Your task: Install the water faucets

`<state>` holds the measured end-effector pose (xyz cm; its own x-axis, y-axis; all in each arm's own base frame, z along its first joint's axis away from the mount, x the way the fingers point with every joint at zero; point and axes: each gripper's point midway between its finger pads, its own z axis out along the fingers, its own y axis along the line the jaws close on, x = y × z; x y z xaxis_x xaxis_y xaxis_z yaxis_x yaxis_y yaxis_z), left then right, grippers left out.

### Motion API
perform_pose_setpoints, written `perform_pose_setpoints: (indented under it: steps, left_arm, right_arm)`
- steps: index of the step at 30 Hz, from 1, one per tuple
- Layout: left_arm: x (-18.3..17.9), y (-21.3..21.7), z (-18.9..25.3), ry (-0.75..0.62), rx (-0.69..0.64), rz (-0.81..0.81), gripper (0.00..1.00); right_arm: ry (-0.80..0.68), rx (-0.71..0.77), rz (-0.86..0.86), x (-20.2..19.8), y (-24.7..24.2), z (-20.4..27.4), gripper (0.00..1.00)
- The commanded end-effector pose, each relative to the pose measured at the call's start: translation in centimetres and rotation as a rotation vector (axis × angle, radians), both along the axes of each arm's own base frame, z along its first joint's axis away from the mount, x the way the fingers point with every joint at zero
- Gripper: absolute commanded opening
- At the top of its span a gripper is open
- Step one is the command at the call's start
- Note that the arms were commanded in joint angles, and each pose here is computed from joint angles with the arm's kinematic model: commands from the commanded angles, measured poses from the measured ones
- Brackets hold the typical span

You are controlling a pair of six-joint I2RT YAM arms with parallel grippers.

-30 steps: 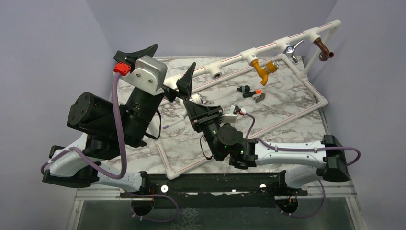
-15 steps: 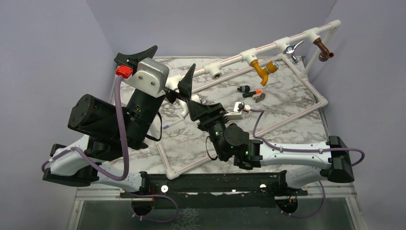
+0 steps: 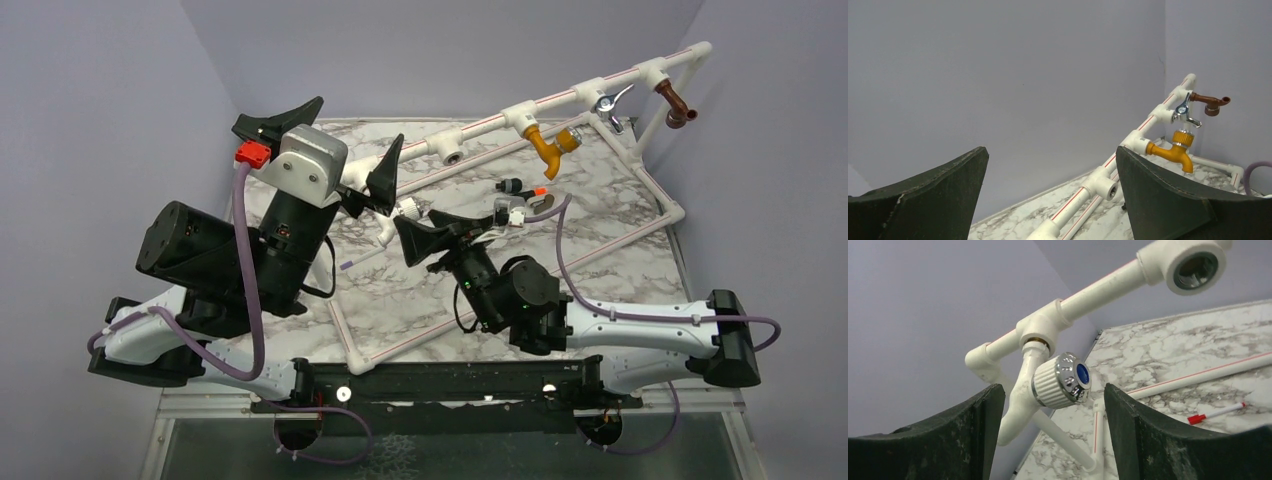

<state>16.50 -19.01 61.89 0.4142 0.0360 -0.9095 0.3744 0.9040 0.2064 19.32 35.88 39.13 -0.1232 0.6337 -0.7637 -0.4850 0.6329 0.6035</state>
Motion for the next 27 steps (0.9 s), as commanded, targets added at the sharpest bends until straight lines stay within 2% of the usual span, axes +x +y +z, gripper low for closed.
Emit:
perform_pose_setpoints:
  steps: [1,11,19,23,27]
  left_arm:
    - [-0.1,1.3,0.1,0.012,-0.018,0.024,0.99]
    - [-1.0,1.9,0.1,0.016,-0.021,0.014,0.99]
    - [-1.6,1.7,0.0,0.02,-0.011,0.002,0.99]
    - [-1.7,1.9,-0.1,0.025,-0.012,0.001,0.99]
    - [-1.8,2.3,0.0,0.026,-0.022,-0.002,0.99]
  right_arm:
    - [-0.244,-0.201,0.072,-1.4,-0.6,3.1,0.77]
    - [-0.551,-0.647,0.163,-3.1,-1.2,4.8,0.8]
    - [-1.01,-1.052,0.346,-6.2,0.4,3.6,0.81]
    - [-1.184,-1.191,0.321,-6.3,0.3,3.6,0.81]
    - [-1.26,-1.292,0.249,-5.5,0.1,4.1,0.82]
